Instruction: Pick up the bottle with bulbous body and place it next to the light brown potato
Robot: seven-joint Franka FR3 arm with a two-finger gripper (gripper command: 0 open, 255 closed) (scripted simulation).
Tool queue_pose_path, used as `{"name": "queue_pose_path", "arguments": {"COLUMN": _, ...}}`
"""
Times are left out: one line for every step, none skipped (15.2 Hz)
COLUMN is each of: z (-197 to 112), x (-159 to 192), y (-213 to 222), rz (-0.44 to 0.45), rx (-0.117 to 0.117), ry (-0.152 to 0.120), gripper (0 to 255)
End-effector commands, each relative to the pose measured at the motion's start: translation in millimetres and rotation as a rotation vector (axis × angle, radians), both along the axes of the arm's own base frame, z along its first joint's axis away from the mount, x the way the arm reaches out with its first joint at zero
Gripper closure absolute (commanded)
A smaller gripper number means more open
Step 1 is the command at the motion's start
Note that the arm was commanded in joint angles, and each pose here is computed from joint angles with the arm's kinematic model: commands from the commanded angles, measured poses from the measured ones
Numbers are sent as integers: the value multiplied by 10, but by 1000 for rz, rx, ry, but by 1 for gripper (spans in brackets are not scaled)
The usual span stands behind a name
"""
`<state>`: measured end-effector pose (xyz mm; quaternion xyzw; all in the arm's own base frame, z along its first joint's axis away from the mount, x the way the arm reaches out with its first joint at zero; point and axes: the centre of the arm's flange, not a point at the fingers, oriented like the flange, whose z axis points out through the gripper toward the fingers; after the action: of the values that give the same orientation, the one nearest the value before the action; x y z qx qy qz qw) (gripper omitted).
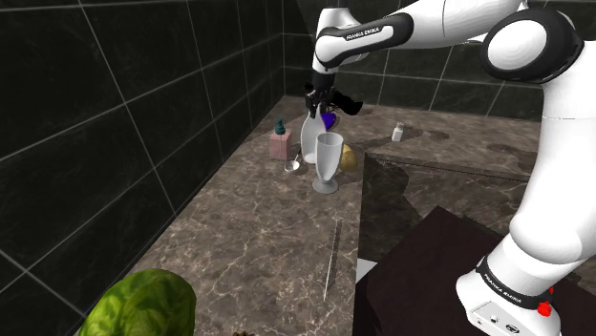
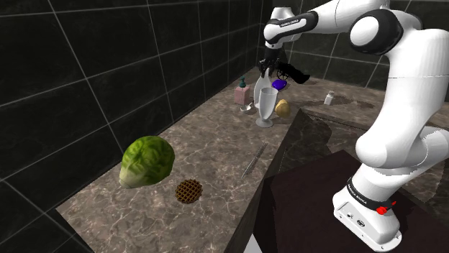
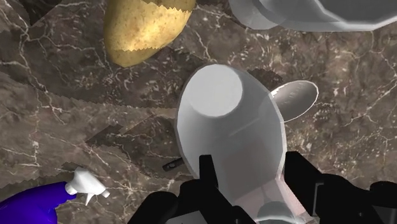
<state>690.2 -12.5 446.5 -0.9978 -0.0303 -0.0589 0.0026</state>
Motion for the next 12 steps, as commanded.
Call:
{"name": "queue_pose_path", "arguments": {"z": -99, "x": 0, "y": 1, "rz": 0, "rx": 0, "ry": -1, "gripper": 255}}
{"name": "queue_pose_path", "arguments": {"z": -138, "x": 0, "y": 1, "rz": 0, "rx": 0, "ry": -1, "gripper": 255}}
{"name": "queue_pose_path", "arguments": {"z": -138, "x": 0, "y": 1, "rz": 0, "rx": 0, "ry": -1, "gripper": 255}}
{"name": "queue_pose_path", "arguments": {"z": -138, "x": 0, "y": 1, "rz": 0, "rx": 0, "ry": -1, "gripper": 255}}
{"name": "queue_pose_path", "arguments": {"z": -138, "x": 0, "y": 1, "rz": 0, "rx": 0, "ry": -1, "gripper": 255}}
{"name": "queue_pose_path", "arguments": {"z": -138, "x": 0, "y": 1, "rz": 0, "rx": 0, "ry": -1, "gripper": 255}}
{"name": "queue_pose_path", "arguments": {"z": -138, "x": 0, "y": 1, "rz": 0, "rx": 0, "ry": -1, "gripper": 255}}
{"name": "queue_pose_path", "arguments": {"z": -138, "x": 0, "y": 1, "rz": 0, "rx": 0, "ry": -1, "gripper": 255}}
{"name": "queue_pose_path", "arguments": {"z": -138, "x": 0, "y": 1, "rz": 0, "rx": 0, "ry": -1, "gripper": 255}}
{"name": "queue_pose_path", "arguments": {"z": -138, "x": 0, "y": 1, "rz": 0, "rx": 0, "ry": -1, "gripper": 255}}
{"name": "queue_pose_path", "arguments": {"z": -138, "x": 0, "y": 0, "rz": 0, "rx": 0, "ry": -1, "gripper": 0}}
{"name": "queue_pose_path", "arguments": {"z": -138, "x": 0, "y": 0, "rz": 0, "rx": 0, "ry": -1, "gripper": 0}}
